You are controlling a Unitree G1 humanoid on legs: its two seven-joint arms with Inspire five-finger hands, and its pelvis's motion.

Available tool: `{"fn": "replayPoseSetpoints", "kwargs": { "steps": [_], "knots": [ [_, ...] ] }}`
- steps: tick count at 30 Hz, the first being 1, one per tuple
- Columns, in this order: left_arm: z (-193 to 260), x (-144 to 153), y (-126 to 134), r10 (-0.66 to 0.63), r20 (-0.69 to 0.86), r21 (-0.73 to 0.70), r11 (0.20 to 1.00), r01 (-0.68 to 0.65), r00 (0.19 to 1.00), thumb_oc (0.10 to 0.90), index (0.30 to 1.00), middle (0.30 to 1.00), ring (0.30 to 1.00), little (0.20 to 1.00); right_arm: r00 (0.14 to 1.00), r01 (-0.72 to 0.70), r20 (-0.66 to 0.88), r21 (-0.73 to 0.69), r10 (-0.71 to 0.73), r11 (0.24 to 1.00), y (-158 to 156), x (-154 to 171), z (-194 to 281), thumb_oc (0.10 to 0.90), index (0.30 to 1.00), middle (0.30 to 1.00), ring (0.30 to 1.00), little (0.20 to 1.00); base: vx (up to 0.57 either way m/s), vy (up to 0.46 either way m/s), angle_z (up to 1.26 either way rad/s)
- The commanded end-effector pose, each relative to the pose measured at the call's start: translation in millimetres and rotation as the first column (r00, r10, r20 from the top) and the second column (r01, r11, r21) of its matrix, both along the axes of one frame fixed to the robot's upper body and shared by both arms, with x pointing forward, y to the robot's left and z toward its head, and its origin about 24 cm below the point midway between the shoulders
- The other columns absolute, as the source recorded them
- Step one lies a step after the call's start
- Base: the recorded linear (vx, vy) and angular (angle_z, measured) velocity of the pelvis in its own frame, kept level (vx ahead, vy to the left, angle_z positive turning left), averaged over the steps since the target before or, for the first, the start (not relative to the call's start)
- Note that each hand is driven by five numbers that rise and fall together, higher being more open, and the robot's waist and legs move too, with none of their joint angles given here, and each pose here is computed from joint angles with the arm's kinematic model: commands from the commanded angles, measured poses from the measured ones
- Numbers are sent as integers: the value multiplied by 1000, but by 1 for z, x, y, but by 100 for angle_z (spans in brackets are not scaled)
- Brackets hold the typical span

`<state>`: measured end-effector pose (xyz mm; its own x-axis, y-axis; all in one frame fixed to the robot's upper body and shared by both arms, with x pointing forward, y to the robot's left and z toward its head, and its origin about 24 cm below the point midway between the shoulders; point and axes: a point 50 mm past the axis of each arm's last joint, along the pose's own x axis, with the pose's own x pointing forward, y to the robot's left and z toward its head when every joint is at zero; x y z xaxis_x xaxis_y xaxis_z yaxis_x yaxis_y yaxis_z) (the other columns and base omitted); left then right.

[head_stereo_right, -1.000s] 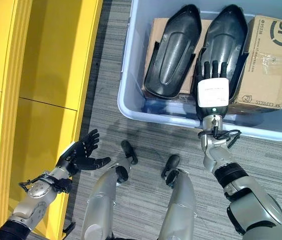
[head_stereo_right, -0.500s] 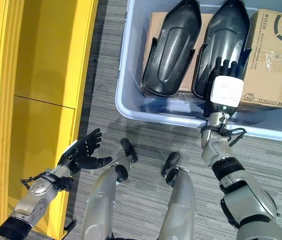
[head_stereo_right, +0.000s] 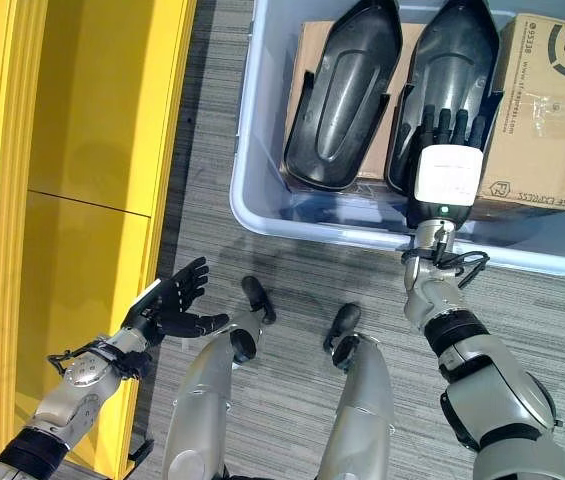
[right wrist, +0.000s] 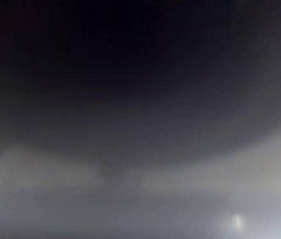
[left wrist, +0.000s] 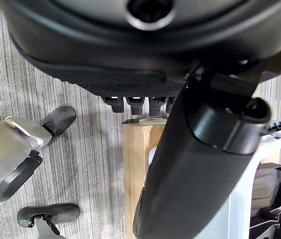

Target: Move parts from the plastic box to the shelf.

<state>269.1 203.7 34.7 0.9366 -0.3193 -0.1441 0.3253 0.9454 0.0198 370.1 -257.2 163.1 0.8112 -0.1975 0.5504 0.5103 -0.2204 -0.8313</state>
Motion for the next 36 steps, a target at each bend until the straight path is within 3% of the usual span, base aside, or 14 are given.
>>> {"fn": "replayPoseSetpoints", "kwargs": {
  "steps": [1, 4, 7, 11, 14, 18, 20, 22, 28, 29, 30, 33, 36],
  "knots": [
    [14, 2, -5, -27, 103, 2, 1000, 26, 994, 900, 1000, 1000, 1000, 1000, 987, 81, -127, -133, -98, 988, -19, -3, -11, 900, 1000, 1000, 1000, 1000, 0, 0, 0],
    [14, 3, -3, -41, 100, 10, 999, 41, 994, 900, 1000, 1000, 1000, 1000, 984, 50, -159, -193, -81, 980, -15, 1, -11, 900, 1000, 1000, 1000, 1000, 0, 0, 0],
    [13, 2, -2, -49, 95, -5, 999, 50, 994, 900, 1000, 1000, 1000, 1000, 974, 66, -204, -158, -98, 985, -18, 3, -10, 900, 1000, 1000, 1000, 1000, -2, -11, 0],
    [11, 0, -1, -32, 77, -83, 996, 38, 997, 900, 1000, 1000, 1000, 1000, 955, 125, -281, 100, -93, 987, -29, -1, -31, 900, 1000, 1000, 1000, 1000, 2, -5, 1],
    [18, 2, -4, -25, 104, -69, 997, 32, 994, 900, 1000, 1000, 1000, 1000, 974, 155, -216, 398, -71, 904, -30, -4, -45, 900, 1000, 1000, 1000, 1000, 0, 0, 0],
    [19, 3, -5, -26, 96, -70, 997, 33, 995, 900, 1000, 1000, 1000, 1000, 984, 170, -136, 507, -116, 845, -34, -7, -48, 900, 1000, 1000, 1000, 1000, 0, 0, 0],
    [17, 3, -7, -38, 90, -69, 997, 44, 995, 900, 1000, 1000, 1000, 1000, 995, 95, -66, 603, -69, 792, -29, -5, -46, 900, 1000, 1000, 1000, 1000, 0, 0, 0],
    [16, 4, -11, -37, 92, -70, 997, 43, 995, 900, 1000, 1000, 1000, 1000, 999, 45, -11, 602, -48, 798, -24, -3, -41, 900, 1000, 1000, 1000, 1000, 7, 32, -3],
    [14, 6, -17, -37, 90, -81, 996, 44, 995, 900, 1000, 1000, 1000, 1000, 997, 66, -68, 524, -36, 849, -19, 0, -40, 900, 1000, 1000, 1000, 1000, 3, 20, -5],
    [13, 8, -19, -33, 91, -75, 996, 40, 995, 900, 1000, 1000, 1000, 1000, 989, 96, -142, 319, -53, 943, -18, 3, -33, 900, 1000, 1000, 1000, 1000, 0, 0, 0],
    [13, 8, -18, -34, 92, -73, 997, 41, 995, 900, 1000, 1000, 1000, 1000, 986, 101, -157, 297, -55, 950, -18, 4, -32, 900, 1000, 1000, 1000, 1000, 0, 0, 0],
    [12, 9, -16, -46, 97, -59, 997, 52, 994, 900, 1000, 1000, 1000, 1000, 951, 113, -294, 29, -100, 993, -16, 9, -27, 900, 1000, 1000, 1000, 1000, -12, -34, 2],
    [13, 10, -15, -62, 101, -51, 996, 67, 993, 900, 1000, 1000, 1000, 1000, 935, 118, -334, -18, -118, 993, -15, 12, -24, 900, 1000, 1000, 1000, 1000, -11, -39, 2]
  ]
}}
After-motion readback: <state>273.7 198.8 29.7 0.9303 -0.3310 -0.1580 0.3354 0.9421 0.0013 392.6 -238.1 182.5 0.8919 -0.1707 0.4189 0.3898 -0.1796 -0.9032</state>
